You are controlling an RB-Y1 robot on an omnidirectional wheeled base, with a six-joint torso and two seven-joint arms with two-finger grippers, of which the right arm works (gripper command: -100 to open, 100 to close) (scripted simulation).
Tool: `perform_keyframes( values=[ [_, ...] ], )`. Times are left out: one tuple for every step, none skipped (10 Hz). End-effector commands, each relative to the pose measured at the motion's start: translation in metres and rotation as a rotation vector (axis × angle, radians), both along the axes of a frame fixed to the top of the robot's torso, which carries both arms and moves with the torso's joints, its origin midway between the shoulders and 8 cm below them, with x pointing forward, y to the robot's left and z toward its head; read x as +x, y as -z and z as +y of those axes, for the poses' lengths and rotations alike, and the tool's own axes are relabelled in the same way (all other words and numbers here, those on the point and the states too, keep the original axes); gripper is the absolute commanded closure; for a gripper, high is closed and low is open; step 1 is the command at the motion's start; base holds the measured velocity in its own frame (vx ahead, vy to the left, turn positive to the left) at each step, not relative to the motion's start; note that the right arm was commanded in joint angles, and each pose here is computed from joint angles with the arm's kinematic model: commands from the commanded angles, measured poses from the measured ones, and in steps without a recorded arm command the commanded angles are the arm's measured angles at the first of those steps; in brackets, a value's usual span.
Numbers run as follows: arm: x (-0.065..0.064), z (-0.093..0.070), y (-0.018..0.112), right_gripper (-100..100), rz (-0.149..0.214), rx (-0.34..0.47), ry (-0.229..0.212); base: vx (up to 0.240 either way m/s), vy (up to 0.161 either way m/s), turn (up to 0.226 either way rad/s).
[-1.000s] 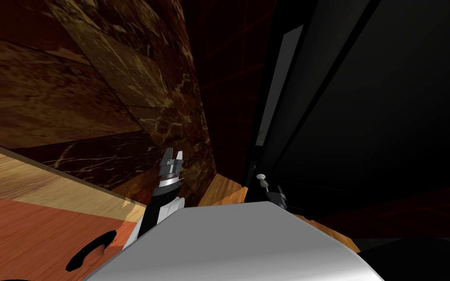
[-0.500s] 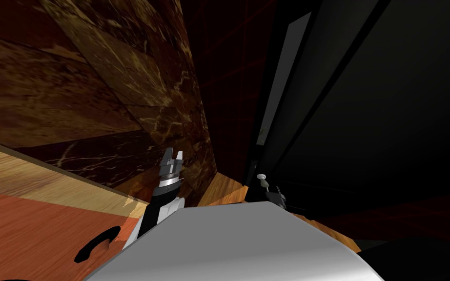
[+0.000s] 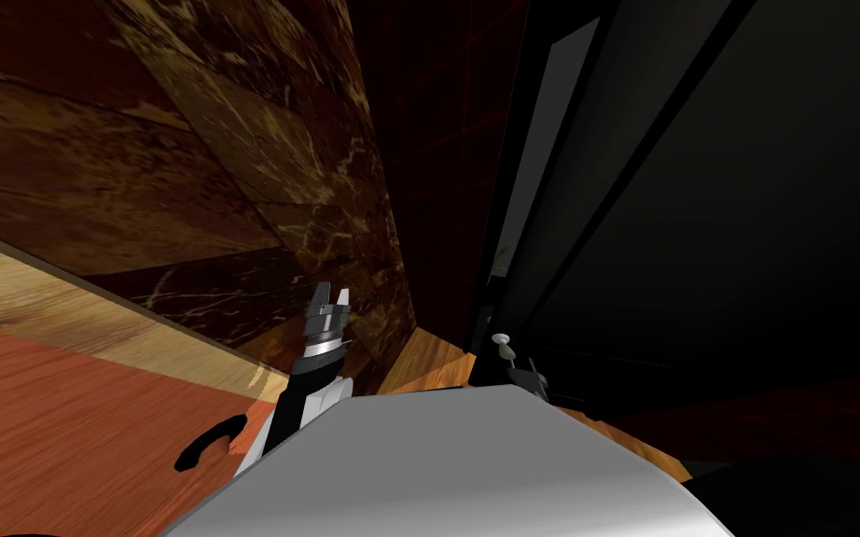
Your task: Pull the door open
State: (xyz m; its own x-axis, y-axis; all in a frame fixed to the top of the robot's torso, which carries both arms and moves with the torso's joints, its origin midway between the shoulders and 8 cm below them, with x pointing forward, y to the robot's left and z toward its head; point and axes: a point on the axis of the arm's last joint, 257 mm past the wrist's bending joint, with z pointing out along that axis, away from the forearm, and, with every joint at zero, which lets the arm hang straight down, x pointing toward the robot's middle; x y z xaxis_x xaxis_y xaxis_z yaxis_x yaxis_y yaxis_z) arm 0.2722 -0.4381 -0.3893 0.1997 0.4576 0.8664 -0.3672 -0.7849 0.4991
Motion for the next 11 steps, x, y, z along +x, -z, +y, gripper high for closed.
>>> perform_keyframes(
  values=[
    [0.015,0.023,-0.005,-100,-0.048,0.043,-0.031,-0.045,-0.012,0.024],
    [0.015,0.023,-0.005,-100,-0.048,0.043,-0.031,-0.013,-0.011,0.0],
    [0.013,0.026,-0.005,-100,-0.066,0.091,-0.029,-0.038,-0.005,0.063],
    [0.012,0.028,-0.004,-100,-0.08,0.13,-0.028,-0.065,-0.014,0.127],
    [0.012,0.028,-0.004,-100,-0.084,0.139,-0.028,-0.064,-0.015,0.034],
    [0.012,0.028,-0.004,-100,-0.084,0.139,-0.028,-0.034,0.003,-0.001],
    [0.012,0.028,-0.004,-100,-0.084,0.139,-0.028,-0.012,0.01,-0.014],
    [0.012,0.028,-0.004,-100,-0.084,0.139,-0.028,-0.005,0.007,-0.013],
    [0.011,0.031,-0.003,-100,-0.101,0.186,-0.027,-0.029,0.0,0.078],
    [0.01,0.034,-0.002,-100,-0.115,0.225,-0.025,-0.061,-0.014,0.088],
    [0.01,0.034,-0.002,-100,-0.117,0.231,-0.025,-0.061,-0.014,0.032]
  ],
)
